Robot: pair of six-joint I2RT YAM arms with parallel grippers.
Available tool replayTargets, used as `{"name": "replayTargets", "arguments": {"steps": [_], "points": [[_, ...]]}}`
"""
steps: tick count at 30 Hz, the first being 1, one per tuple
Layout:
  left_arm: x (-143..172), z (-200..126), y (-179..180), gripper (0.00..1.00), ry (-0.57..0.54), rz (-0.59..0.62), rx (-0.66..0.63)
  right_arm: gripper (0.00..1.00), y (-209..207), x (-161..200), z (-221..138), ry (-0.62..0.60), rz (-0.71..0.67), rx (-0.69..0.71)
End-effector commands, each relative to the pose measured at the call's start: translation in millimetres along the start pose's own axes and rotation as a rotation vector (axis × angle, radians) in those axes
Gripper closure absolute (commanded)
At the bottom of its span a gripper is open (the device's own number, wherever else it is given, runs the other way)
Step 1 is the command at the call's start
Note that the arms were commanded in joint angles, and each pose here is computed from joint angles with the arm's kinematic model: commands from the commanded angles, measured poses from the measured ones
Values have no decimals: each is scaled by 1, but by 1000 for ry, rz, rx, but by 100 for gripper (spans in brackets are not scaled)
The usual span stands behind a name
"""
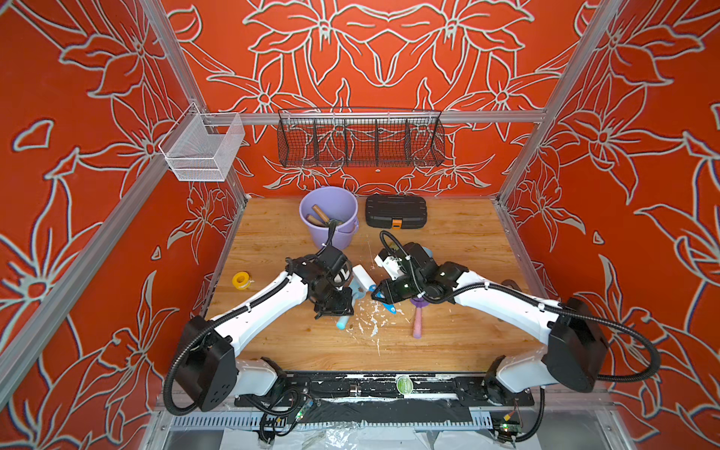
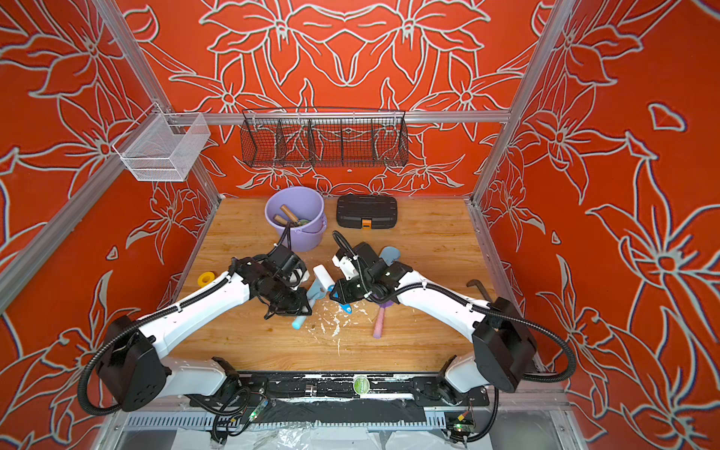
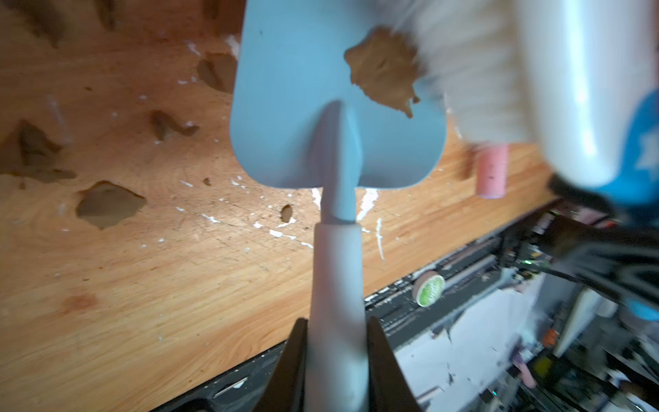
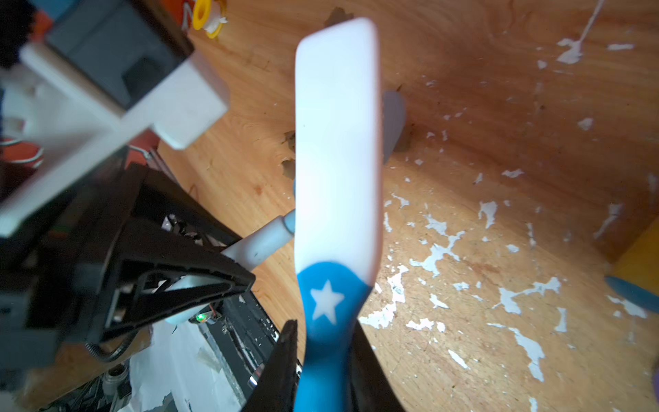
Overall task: Brush the soil off the hand trowel and place it into the bucket
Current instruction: Brush off the soil from the hand trowel.
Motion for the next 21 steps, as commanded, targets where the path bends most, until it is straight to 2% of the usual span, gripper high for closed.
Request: {"name": "replayTargets", "arguments": {"steps": [1,3,6,15,21], "points": [[6,-12,-14,100,79,58,276,100,18,-8,-9,-57,-24,-140],[7,-16,-14,100,87,49,380,100,19,-6,-12,-71,-14,-168],[7,-18,-8,100,97,20,432,100,19,-4,-13,-74,0,-187],[9,-26,1,100,56,-2,444,100,-8,-5,-10,-56,61,-22],[10,-24,5,100,58,-12,433,100,-21,-28,-3,-82,66,35]]}}
Point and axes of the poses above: each gripper's point midway between its finger pads, its own z axis out along the fingers, its own y axis along the line the jaws close on, x = y × z, the point moved 7 cm from there along -z, back along the fingers, and after that the axes turned 3 degrees about -z, right-handed, at the moved point
